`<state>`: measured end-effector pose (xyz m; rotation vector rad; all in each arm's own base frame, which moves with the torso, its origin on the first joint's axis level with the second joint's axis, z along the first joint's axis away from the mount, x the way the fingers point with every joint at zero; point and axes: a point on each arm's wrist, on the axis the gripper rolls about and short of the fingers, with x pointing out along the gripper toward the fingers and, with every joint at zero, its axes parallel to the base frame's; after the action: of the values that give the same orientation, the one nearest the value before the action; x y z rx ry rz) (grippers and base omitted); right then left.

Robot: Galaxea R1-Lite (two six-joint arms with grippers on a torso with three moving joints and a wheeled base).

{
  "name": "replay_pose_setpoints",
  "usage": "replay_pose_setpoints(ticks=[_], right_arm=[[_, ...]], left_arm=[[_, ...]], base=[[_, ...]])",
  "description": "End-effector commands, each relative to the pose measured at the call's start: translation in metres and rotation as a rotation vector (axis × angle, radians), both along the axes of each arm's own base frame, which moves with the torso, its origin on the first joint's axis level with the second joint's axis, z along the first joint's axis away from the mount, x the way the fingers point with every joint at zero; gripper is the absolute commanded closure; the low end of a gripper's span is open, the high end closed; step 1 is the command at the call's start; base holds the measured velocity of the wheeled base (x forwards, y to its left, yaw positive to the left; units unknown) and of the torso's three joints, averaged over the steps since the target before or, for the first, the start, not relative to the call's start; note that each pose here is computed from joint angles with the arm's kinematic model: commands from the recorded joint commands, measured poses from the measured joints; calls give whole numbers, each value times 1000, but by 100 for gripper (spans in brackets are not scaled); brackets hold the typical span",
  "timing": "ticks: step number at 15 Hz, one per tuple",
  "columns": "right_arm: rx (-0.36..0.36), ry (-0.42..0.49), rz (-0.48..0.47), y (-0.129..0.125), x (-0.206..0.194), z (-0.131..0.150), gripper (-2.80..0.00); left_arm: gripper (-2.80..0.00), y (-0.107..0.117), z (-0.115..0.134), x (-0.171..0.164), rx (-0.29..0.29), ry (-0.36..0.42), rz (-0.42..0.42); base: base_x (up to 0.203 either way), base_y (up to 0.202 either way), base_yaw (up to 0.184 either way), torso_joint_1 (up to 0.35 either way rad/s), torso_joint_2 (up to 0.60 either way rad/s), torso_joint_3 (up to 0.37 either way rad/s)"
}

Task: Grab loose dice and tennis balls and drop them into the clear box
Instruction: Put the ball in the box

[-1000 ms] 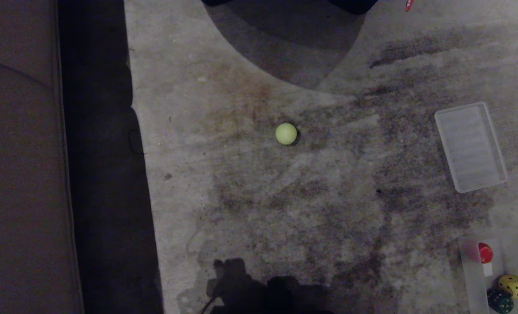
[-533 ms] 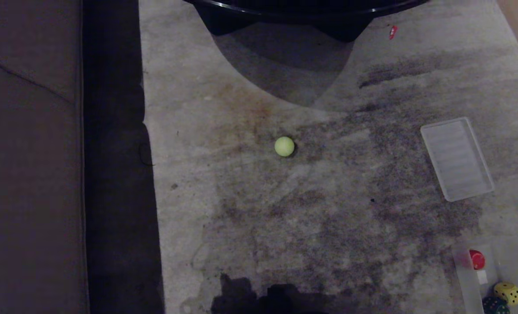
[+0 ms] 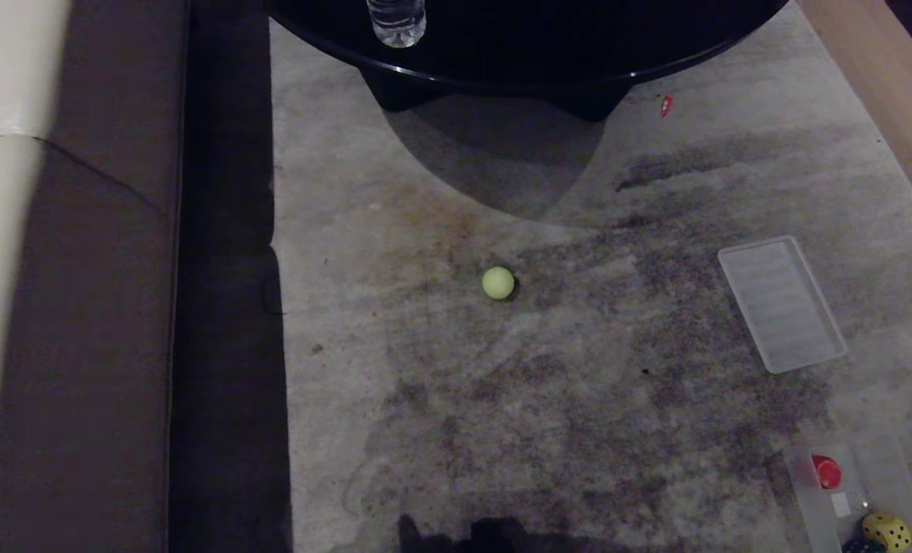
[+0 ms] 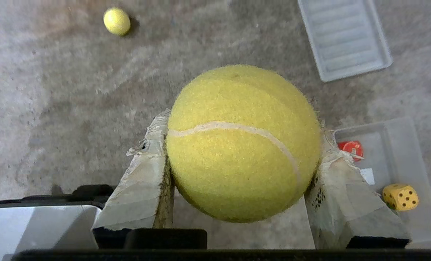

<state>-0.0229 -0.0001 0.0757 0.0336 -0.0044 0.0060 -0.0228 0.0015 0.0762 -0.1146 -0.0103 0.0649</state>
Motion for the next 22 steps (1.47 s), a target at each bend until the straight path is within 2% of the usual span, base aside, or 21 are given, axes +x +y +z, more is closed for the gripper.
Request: replay_pose_setpoints(ticks=[1, 22], right_arm=[[0, 3, 2, 0, 0, 0, 0], [0, 1, 2, 0, 0, 0, 0]], left_arm=[[0, 0, 0, 0, -1, 1, 1], [0, 0, 0, 0, -5, 2, 1]], base=[[0, 0, 0, 7, 2, 199], [0, 0, 0, 2, 3, 203]])
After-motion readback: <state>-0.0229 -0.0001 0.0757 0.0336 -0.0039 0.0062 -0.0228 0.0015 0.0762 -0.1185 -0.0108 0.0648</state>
